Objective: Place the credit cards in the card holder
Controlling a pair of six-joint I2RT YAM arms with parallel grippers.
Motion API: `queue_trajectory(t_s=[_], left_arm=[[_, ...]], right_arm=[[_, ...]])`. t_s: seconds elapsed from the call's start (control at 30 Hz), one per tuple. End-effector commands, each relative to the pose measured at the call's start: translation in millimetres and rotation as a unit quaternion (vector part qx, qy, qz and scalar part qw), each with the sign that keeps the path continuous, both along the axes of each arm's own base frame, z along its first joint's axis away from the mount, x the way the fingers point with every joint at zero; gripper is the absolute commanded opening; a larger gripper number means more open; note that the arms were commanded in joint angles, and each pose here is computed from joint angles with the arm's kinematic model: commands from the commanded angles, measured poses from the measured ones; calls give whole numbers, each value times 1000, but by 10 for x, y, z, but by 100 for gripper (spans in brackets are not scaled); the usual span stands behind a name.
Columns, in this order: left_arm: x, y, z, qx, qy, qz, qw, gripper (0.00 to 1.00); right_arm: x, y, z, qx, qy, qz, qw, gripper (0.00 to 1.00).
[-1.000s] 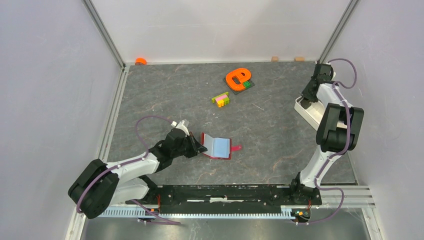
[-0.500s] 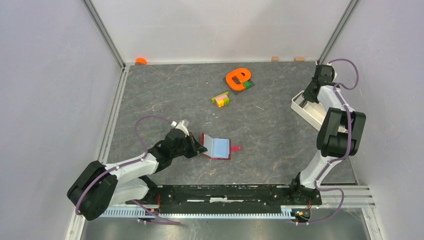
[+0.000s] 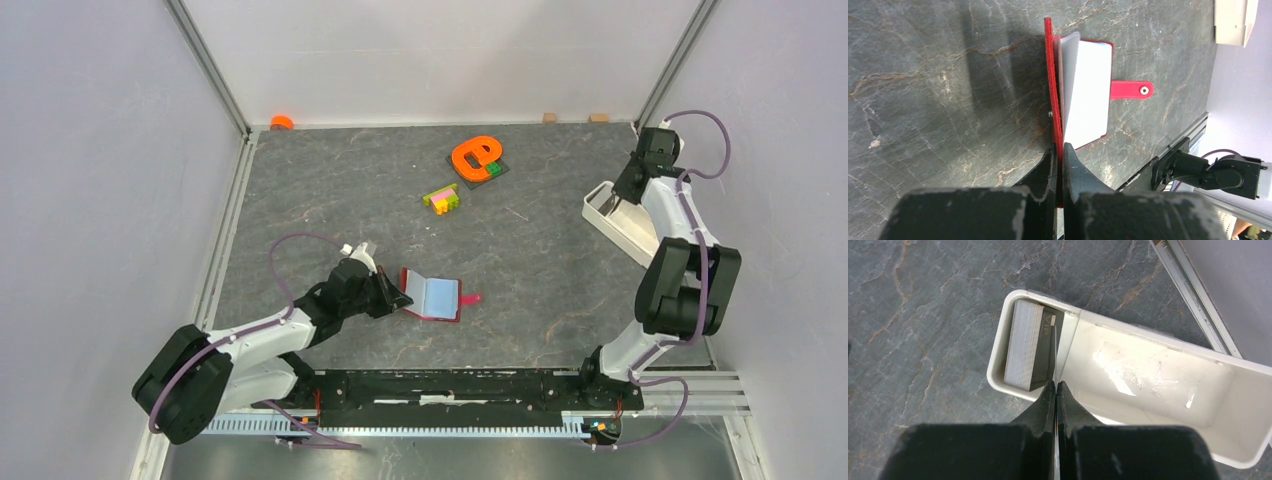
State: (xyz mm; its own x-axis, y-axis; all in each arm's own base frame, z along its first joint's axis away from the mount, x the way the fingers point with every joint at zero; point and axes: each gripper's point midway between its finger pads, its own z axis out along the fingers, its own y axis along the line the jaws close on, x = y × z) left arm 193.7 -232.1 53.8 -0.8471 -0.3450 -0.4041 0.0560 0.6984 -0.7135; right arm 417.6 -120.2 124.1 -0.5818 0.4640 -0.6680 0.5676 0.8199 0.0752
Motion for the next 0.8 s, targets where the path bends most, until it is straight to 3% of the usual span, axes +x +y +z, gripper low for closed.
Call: queue_trajectory(t_s=[0.0,0.27,0.53,0.67,0.77], left_arm=[[-25,23,-73,6,4,-5,1000,2],[-70,112,-134,33,8,-5,999,16],[-32,283,-10,113,-18,-29,993,45],[16,314,119,134,-30,-34,990,58],[69,273,334,130,-54,-43,989,63]], right_arm=[[-92,69,400,-14,-37,38,998,0],[-387,1092,588,26,-73,208,975,0],[-1036,2727,347,123,-86,416,897,0],[-1371,3175,177,153,-75,458,872,0],[-1488,3200,37,155,-65,457,874,0]])
